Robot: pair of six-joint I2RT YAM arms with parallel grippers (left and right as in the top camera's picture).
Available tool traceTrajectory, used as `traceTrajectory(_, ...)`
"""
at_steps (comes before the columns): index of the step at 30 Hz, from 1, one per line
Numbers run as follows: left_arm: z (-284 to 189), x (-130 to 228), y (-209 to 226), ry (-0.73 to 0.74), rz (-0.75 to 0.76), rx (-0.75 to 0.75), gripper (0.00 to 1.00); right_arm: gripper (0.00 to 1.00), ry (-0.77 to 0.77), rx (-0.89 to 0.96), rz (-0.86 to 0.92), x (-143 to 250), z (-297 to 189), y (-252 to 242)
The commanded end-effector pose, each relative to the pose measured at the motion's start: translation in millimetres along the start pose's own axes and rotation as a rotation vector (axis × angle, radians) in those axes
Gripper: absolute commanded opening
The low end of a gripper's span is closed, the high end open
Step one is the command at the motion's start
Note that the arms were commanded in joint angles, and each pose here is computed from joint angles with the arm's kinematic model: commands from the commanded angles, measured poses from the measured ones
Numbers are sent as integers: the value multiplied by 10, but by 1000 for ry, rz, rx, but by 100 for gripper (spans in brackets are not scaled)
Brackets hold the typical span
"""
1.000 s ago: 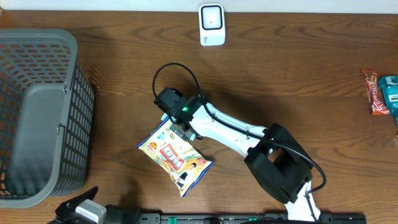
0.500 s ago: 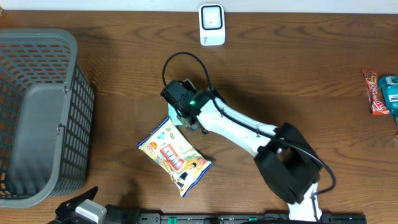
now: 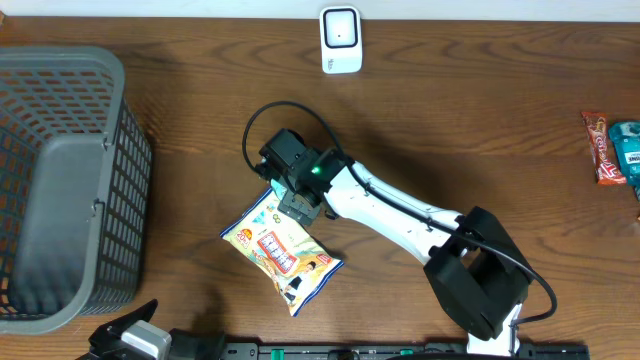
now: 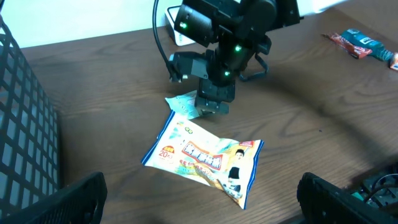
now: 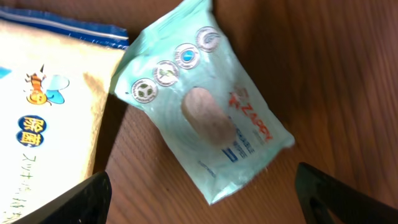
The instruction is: Scan the item barcode
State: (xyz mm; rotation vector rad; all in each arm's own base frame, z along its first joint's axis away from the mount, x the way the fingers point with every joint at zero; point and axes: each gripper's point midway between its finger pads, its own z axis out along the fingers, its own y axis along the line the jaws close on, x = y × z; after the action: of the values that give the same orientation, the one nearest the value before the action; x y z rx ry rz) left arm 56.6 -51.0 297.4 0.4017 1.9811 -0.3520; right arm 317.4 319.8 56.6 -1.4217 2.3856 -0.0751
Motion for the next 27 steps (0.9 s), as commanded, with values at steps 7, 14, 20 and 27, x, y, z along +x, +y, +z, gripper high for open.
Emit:
traceTrajectory(7,-14,-14,-23,-9,5,11,98,82,-45,-9,-174,46,209,128)
traceTrajectory(14,-14,-14,-23,-9,5,11,98,51,-103,48,-253,22,381,80)
traceTrajectory(20,-14,-14,-23,-9,5,11,98,29,-118,63,-263,97,511,106)
traceTrajectory(27,-14,-14,-23,-9,5,11,98,43,-84,49,-269,251,648,166)
